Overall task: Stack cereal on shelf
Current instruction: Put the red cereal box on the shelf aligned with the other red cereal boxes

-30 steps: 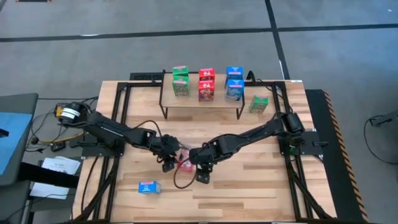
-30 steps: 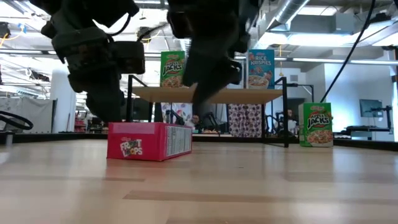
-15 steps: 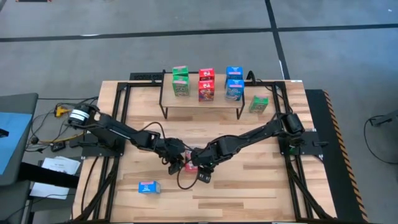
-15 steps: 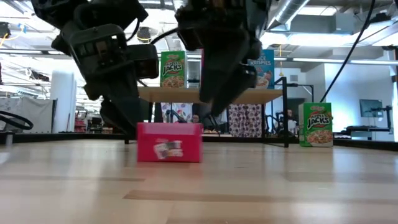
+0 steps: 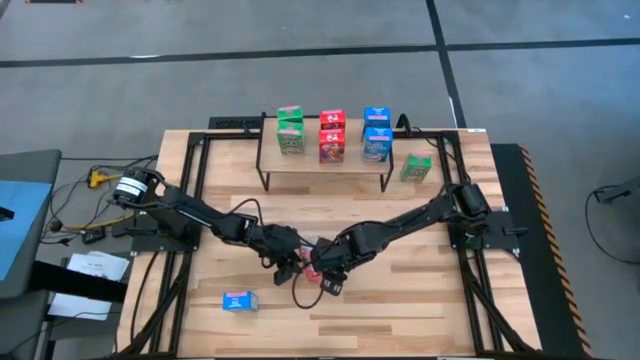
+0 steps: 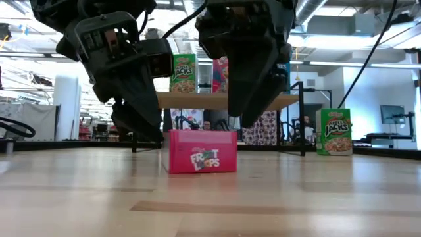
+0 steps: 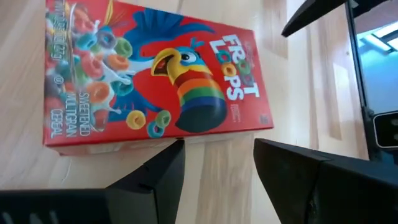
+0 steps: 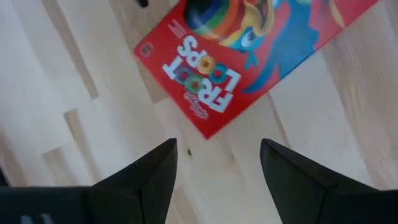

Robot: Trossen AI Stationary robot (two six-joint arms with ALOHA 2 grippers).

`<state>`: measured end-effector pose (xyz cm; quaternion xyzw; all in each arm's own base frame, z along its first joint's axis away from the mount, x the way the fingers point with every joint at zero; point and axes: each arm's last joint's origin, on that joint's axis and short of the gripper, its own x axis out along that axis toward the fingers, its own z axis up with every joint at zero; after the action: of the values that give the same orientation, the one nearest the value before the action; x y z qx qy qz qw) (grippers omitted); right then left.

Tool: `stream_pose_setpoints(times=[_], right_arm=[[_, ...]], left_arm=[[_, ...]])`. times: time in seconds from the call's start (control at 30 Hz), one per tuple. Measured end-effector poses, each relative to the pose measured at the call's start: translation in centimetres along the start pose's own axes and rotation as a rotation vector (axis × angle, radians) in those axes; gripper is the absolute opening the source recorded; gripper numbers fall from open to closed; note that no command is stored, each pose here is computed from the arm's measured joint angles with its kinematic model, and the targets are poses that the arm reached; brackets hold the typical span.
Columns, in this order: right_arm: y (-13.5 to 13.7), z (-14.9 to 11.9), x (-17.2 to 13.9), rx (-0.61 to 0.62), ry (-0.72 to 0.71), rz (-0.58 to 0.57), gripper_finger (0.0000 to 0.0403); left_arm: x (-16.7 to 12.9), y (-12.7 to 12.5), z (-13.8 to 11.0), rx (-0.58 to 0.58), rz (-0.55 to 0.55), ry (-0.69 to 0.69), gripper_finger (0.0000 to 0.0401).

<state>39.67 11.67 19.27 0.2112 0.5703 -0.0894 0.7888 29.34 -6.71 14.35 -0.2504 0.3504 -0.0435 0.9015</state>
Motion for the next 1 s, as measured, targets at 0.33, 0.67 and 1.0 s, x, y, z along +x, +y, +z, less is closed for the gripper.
stream_pose_setpoints(times=[0.33,0.67,1.0], right_arm=[[1.2,-0.8,0.0,-0.243,-0.025,-0.002,0.0255],[1.6,-1.3,-0.1,-0.459,-0.088,-0.119,0.0255],[1.8,-1.8,0.0,-0.469,-0.076,-0.134,0.0255]], left_arm=[[0.0,-1.1,1.5,0.034,-0.057,-0.027,0.0179],[-0.1,-1.0,2.0,0.127,0.118,0.027,0.0179],[-0.2,-0.9,2.1,0.157,0.166,0.014,0.0179]])
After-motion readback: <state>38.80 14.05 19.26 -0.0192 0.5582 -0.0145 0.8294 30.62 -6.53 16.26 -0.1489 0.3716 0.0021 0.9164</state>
